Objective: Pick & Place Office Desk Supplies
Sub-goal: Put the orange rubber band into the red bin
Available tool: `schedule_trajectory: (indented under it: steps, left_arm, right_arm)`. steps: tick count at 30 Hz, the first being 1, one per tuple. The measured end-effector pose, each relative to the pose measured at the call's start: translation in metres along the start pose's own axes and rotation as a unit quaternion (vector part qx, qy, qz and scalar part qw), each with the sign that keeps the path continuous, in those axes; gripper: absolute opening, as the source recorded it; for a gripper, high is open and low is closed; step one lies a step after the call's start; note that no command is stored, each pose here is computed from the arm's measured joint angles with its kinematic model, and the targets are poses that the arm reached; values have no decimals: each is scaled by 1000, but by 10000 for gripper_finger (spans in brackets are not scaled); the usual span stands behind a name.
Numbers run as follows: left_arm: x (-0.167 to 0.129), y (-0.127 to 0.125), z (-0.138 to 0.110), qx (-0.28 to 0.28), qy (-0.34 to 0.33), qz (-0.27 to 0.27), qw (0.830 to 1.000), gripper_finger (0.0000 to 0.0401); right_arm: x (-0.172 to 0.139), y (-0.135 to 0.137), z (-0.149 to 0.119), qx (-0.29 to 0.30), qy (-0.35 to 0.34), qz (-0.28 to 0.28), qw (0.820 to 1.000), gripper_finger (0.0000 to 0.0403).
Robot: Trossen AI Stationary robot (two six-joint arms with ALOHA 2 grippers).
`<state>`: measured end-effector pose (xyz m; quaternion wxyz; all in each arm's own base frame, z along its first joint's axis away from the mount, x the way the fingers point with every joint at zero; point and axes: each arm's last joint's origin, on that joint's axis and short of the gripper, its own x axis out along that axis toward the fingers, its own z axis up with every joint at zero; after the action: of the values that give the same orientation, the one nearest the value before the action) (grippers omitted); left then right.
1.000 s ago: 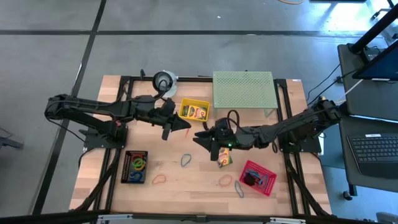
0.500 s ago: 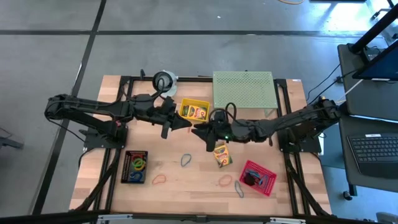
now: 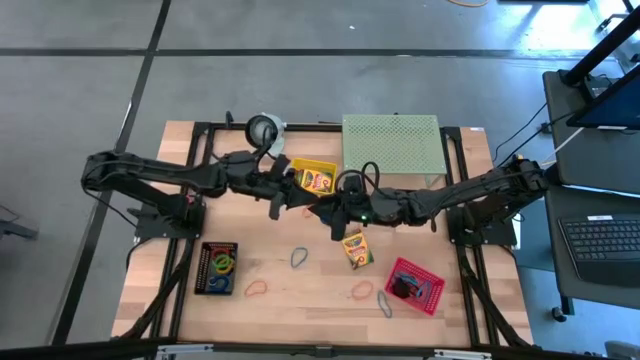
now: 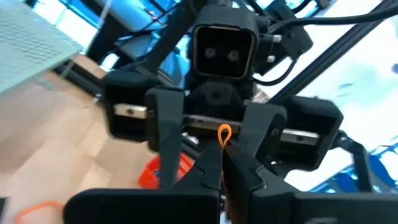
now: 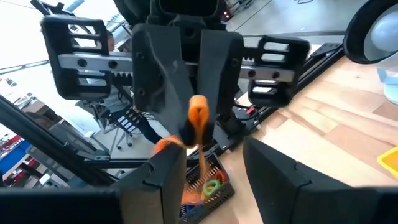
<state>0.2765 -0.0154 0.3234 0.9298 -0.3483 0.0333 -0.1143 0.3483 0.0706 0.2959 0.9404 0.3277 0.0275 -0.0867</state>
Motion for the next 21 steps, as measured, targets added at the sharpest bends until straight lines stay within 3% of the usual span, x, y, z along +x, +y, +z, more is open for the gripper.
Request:
schedule_trajectory:
  steps: [4, 10, 21]
  left_arm:
    - [10, -1, 3, 1, 9, -18, 1000, 2]
    - [11, -4, 14, 8, 11, -38, 999, 2]
    - [4, -2, 25, 25, 2, -45, 999, 26]
  right_arm:
    - [0, 0, 0, 0, 0, 1, 1000, 131]
    - [0, 0, 0, -4, -1, -1, 1000, 14]
    - [-1, 3, -2, 11, -3, 1, 1000, 2]
